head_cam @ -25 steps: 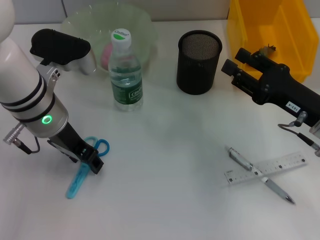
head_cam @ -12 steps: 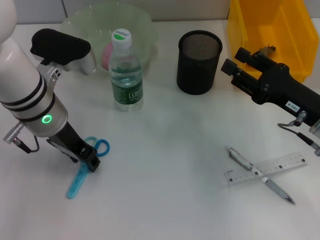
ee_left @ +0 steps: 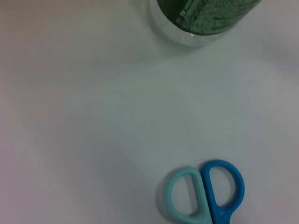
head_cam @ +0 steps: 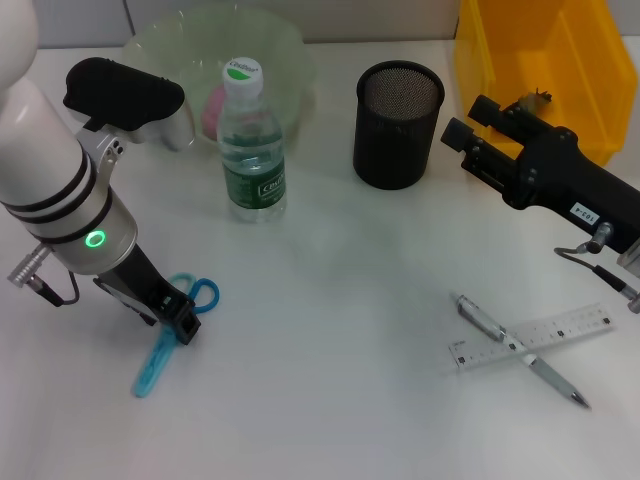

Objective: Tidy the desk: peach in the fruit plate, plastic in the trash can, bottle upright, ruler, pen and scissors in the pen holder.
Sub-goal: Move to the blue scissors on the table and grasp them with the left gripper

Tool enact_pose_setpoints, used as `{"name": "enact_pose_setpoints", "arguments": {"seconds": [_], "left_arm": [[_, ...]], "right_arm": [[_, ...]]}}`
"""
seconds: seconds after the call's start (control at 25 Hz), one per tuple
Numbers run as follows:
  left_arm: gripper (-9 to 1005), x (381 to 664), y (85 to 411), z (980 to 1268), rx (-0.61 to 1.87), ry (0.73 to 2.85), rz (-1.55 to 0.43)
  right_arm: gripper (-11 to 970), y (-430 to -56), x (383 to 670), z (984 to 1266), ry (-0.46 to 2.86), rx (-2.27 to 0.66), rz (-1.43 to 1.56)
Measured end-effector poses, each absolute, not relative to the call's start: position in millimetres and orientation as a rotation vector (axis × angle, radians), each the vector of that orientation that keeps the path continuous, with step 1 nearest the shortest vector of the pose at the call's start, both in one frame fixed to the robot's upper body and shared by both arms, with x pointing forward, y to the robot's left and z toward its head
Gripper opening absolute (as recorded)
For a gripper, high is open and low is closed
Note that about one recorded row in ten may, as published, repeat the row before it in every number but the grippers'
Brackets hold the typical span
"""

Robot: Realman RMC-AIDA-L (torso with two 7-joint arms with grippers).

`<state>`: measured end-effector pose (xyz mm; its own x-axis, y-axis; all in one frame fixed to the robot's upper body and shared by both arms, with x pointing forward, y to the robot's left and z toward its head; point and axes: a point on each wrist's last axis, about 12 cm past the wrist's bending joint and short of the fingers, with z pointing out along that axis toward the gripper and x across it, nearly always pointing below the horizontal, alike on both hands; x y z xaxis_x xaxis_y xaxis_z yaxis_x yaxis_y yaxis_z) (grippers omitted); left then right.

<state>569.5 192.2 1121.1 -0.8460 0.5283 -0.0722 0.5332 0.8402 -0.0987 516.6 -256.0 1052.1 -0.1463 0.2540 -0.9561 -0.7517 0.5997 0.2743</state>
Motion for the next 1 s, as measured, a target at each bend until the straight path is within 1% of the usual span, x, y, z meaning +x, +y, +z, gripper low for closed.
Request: {"name": "enact_pose_setpoints", "arguments": {"seconds": [0.08,0.64,1.0], "left_arm": [[502,569.1,191.3,1120.5,0.870,2.969,-0.170],[334,566.5,184.5,1119.8,0.936,2.950,-0.131],[265,566.8,181.2,1135.0,0.955,2.876,-0.145]], "right_arm": [[575,-255.9,516.5,1052.1,1.471,-0.446,0.926],[575,-256.9,515.4,1051.5,1.474,-0.438,0.928],[575,-258.3,516.0,1052.2,1.467,-0.424,0.920]]}}
